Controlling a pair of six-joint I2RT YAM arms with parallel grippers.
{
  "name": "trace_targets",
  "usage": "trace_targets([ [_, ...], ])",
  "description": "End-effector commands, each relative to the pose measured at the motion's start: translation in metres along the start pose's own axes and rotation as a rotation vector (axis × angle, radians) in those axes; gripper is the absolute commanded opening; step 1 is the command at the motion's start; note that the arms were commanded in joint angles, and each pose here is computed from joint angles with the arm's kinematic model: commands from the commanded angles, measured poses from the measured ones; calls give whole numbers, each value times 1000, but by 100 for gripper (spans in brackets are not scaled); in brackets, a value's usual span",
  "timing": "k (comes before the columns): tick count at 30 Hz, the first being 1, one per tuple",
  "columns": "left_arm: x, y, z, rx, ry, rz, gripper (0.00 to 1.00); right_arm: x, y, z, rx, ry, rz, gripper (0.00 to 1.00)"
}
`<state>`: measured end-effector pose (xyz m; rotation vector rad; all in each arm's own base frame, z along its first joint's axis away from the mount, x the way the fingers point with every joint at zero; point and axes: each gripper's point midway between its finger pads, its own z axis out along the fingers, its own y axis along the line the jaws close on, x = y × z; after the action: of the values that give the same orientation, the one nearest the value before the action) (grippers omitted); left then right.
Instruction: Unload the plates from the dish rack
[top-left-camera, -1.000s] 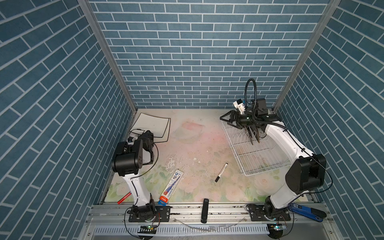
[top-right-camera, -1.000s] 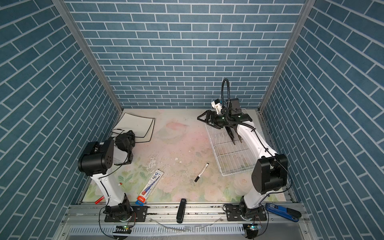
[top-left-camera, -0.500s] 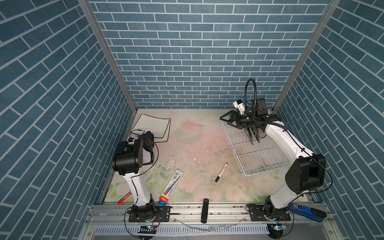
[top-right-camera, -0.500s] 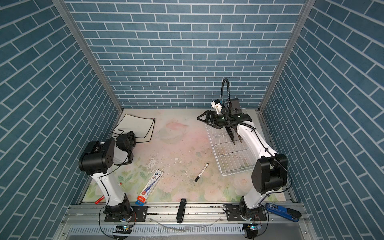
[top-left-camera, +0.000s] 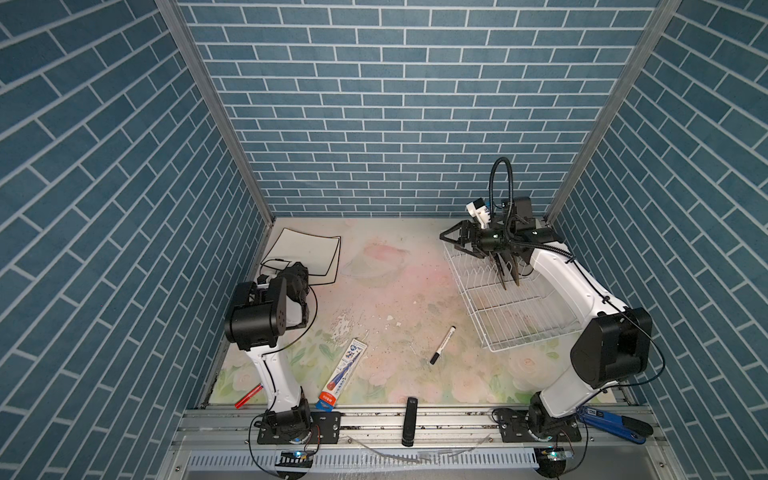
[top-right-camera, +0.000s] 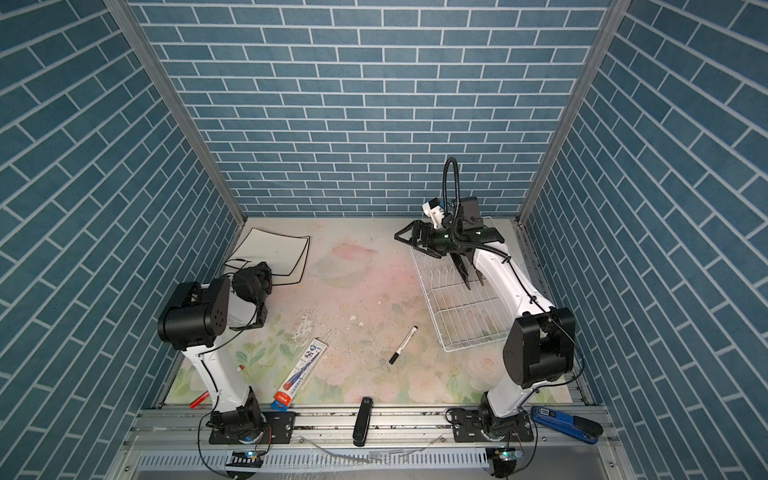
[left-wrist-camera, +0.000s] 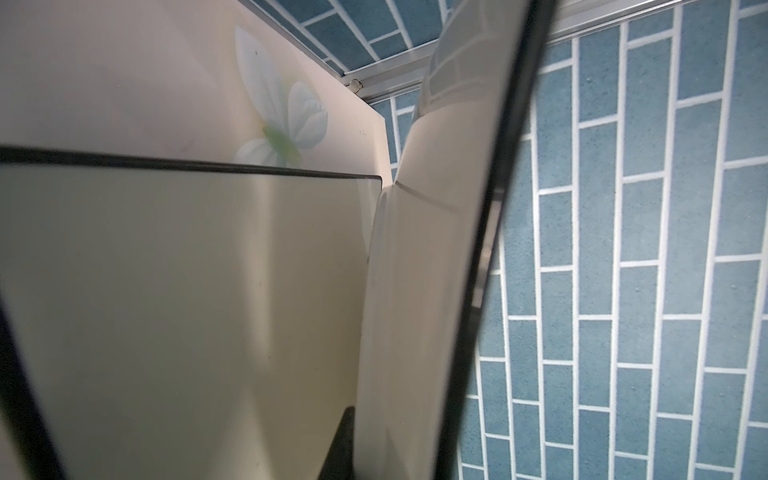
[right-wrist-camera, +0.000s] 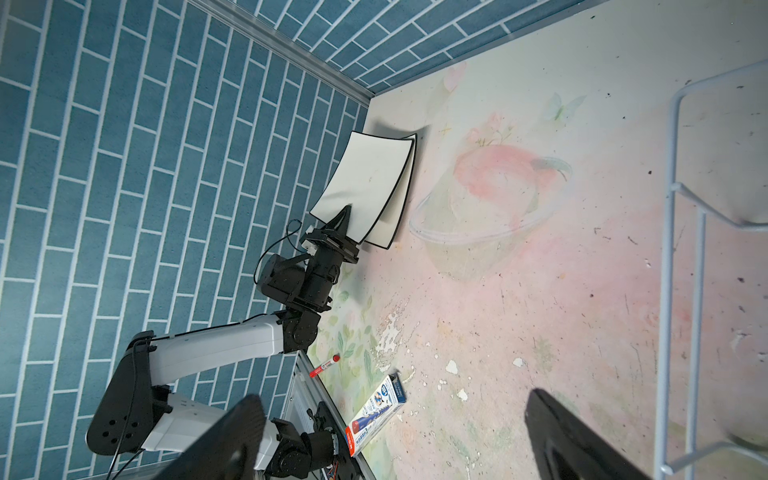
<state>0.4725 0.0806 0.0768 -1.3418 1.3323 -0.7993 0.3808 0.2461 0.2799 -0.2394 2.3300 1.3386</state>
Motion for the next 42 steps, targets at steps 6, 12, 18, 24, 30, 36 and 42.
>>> trace_targets([
  [6, -10, -66, 0, 210, -42, -16, 13, -12, 8, -5, -2, -29, -61, 99],
  [12, -12, -69, -3, 215, -47, -14, 20, -11, 9, -6, -6, -30, -64, 99],
  [18, -11, -66, -3, 207, -44, -14, 25, -10, 8, -5, -4, -28, -61, 99],
  [24, -11, -66, -5, 205, -43, -14, 40, -11, 8, -5, -6, -31, -63, 99],
  [30, -8, -65, -7, 196, -30, -9, 52, -12, 9, -6, -7, -33, -63, 99],
  [36, -2, -64, -7, 142, 13, 18, 63, -14, 12, -8, -15, -53, -69, 99],
  [42, 6, -60, -8, 91, 60, 50, 69, -15, 9, -5, -20, -49, -62, 99],
])
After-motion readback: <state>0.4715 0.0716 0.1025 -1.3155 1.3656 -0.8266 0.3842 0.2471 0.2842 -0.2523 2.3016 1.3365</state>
